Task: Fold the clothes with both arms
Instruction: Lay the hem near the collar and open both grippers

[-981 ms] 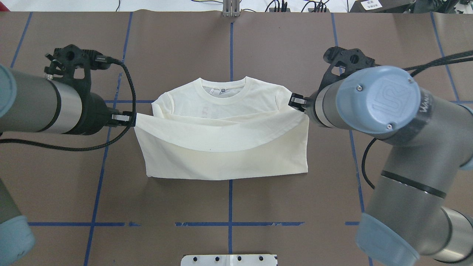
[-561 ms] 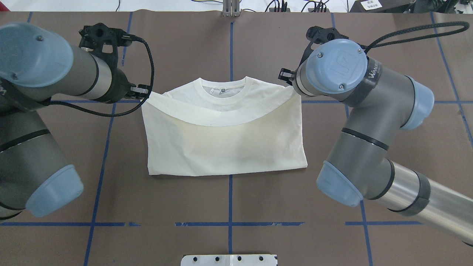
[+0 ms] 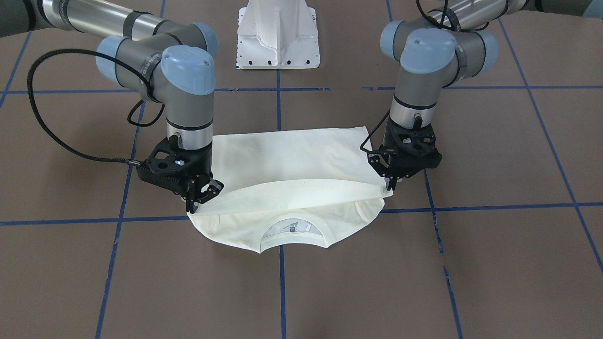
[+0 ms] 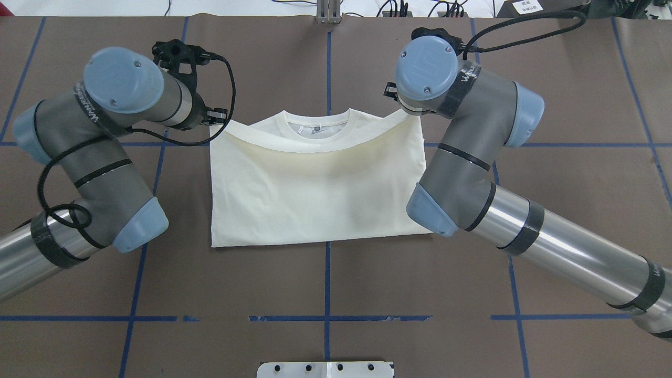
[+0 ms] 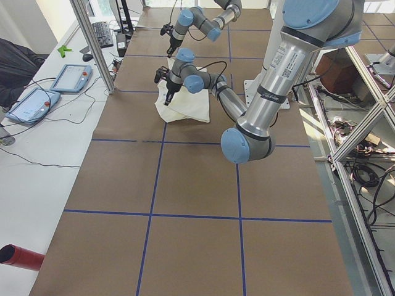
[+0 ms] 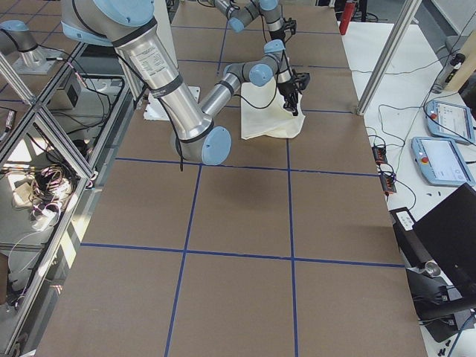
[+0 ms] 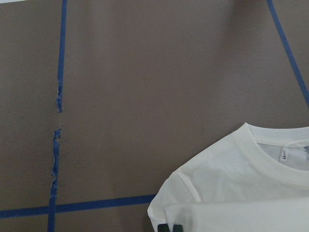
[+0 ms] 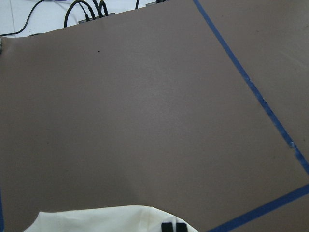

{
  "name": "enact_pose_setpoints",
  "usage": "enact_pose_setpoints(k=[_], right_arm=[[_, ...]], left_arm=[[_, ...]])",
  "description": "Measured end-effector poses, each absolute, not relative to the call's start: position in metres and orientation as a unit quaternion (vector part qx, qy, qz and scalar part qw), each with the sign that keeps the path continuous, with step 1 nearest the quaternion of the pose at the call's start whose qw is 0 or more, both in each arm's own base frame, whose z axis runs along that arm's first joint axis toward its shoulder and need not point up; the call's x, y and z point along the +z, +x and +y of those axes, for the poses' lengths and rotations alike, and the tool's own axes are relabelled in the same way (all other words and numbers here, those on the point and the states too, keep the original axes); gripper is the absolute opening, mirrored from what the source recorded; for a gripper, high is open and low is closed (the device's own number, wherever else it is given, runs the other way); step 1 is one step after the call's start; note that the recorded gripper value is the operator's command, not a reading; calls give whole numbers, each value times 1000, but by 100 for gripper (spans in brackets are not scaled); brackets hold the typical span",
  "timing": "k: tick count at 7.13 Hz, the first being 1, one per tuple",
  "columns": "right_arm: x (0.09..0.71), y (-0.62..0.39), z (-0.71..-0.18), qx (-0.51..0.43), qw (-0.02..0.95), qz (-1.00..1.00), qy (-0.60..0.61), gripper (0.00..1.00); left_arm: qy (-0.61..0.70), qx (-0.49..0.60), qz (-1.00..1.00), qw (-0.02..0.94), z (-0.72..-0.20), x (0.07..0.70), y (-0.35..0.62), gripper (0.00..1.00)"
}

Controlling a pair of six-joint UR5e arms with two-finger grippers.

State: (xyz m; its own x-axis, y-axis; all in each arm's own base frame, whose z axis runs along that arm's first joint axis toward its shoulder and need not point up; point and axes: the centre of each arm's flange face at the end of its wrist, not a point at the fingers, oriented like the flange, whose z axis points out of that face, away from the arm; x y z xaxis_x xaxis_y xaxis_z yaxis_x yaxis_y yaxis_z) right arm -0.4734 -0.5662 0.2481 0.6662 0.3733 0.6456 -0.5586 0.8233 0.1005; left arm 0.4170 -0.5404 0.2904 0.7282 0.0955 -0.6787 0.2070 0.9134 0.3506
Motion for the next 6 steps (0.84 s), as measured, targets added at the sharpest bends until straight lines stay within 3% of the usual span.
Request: enact_pose_setpoints(k=[3, 6], right_arm=[[288, -491, -588, 247, 898, -328, 159, 0], [294, -481, -597, 251, 897, -326, 163, 0]], left_arm=[[204, -32, 353, 912, -563, 339, 447, 0], [208, -31, 353, 912, -563, 344, 453, 4]])
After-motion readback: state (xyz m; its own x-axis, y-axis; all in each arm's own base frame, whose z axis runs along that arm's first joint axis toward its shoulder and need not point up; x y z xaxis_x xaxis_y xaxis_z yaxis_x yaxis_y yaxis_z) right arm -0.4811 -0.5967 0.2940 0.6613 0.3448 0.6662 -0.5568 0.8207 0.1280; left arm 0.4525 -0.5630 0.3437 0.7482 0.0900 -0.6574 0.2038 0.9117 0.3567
